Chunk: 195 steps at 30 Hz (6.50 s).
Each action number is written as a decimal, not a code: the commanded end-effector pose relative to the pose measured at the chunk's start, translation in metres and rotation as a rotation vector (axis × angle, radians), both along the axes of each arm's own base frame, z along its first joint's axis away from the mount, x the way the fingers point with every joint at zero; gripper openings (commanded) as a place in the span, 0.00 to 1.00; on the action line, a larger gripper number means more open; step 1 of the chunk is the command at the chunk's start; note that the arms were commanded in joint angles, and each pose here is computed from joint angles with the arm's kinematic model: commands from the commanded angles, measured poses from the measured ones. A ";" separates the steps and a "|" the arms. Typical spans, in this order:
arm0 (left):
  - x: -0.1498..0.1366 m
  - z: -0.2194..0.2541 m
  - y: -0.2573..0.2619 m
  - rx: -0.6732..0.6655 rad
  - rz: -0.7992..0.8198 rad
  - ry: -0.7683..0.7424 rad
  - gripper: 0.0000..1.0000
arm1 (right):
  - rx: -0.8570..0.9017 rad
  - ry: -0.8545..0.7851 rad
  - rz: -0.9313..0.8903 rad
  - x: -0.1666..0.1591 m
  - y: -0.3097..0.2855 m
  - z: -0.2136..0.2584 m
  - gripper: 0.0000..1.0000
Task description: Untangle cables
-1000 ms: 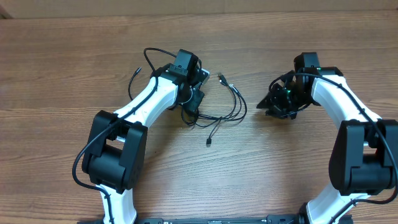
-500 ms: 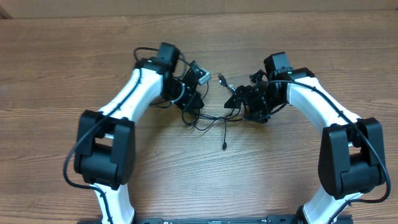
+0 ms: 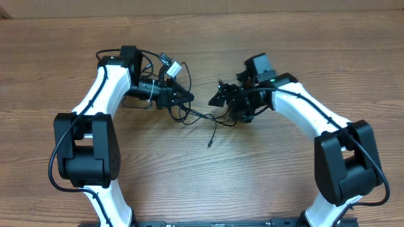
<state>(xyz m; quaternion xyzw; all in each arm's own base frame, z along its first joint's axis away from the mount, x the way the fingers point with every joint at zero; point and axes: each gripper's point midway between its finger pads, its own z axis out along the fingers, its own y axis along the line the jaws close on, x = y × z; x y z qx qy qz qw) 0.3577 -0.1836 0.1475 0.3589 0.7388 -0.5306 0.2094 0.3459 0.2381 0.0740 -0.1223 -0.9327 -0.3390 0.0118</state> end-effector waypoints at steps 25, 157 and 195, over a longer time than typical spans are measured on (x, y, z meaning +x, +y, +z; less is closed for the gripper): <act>-0.001 0.025 -0.008 -0.076 -0.033 -0.097 0.04 | 0.020 -0.498 0.375 0.026 0.029 0.038 0.59; 0.054 -0.066 0.005 0.578 0.447 0.215 0.05 | 0.520 -0.545 0.482 0.010 0.022 0.040 0.04; 0.068 -0.074 0.044 0.646 0.595 0.267 0.05 | -0.708 0.152 -0.589 0.001 -0.185 -0.088 0.04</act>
